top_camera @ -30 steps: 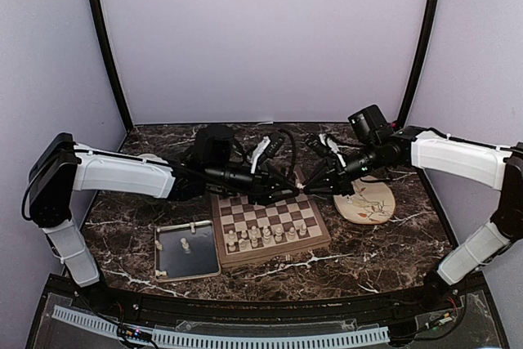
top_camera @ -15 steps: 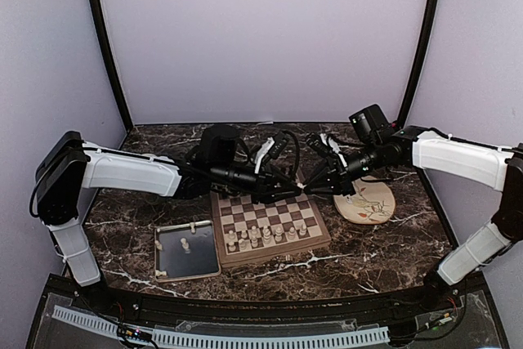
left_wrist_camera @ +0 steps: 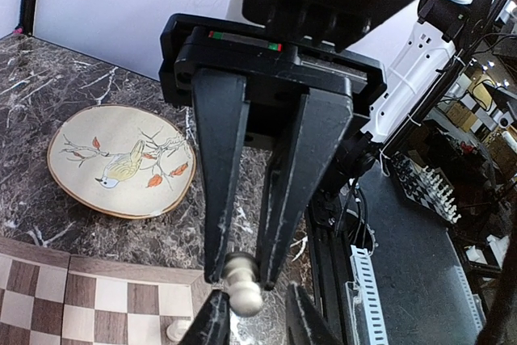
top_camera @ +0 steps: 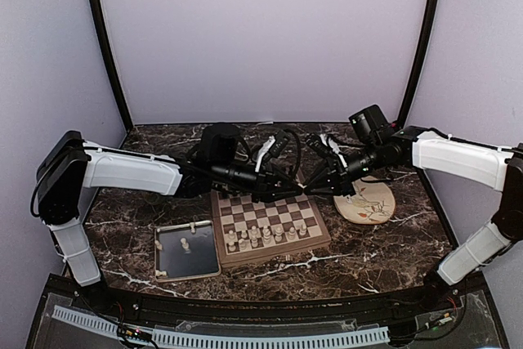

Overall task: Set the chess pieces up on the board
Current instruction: Pass from the right arm to the left

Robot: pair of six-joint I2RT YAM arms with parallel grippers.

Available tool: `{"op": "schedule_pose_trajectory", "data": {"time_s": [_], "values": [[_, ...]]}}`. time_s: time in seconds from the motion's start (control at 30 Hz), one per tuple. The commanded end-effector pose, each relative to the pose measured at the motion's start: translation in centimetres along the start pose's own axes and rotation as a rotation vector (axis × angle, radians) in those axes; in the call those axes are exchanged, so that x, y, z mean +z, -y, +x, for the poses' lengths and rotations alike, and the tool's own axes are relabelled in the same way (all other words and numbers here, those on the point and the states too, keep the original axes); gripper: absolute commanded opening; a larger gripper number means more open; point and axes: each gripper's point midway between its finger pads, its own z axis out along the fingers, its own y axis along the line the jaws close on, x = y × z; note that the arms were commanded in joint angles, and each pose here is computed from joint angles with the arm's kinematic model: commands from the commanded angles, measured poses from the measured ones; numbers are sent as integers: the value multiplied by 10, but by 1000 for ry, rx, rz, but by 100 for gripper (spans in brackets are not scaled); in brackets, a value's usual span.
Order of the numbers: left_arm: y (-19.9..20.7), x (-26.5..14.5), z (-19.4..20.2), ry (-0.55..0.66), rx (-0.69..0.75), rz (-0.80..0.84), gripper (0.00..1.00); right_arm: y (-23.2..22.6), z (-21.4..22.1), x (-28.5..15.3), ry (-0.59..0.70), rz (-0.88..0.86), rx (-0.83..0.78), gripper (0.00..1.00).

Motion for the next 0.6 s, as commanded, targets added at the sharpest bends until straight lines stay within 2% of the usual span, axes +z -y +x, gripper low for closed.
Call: {"op": "schedule_pose_trajectory", "data": {"time_s": [0.0, 0.57], "values": [[10, 1, -15, 26, 28, 44, 26, -1, -1, -1, 11, -4, -13, 17], [11, 4, -21, 45, 7, 61, 28, 0, 1, 0, 1, -3, -13, 18]]}}
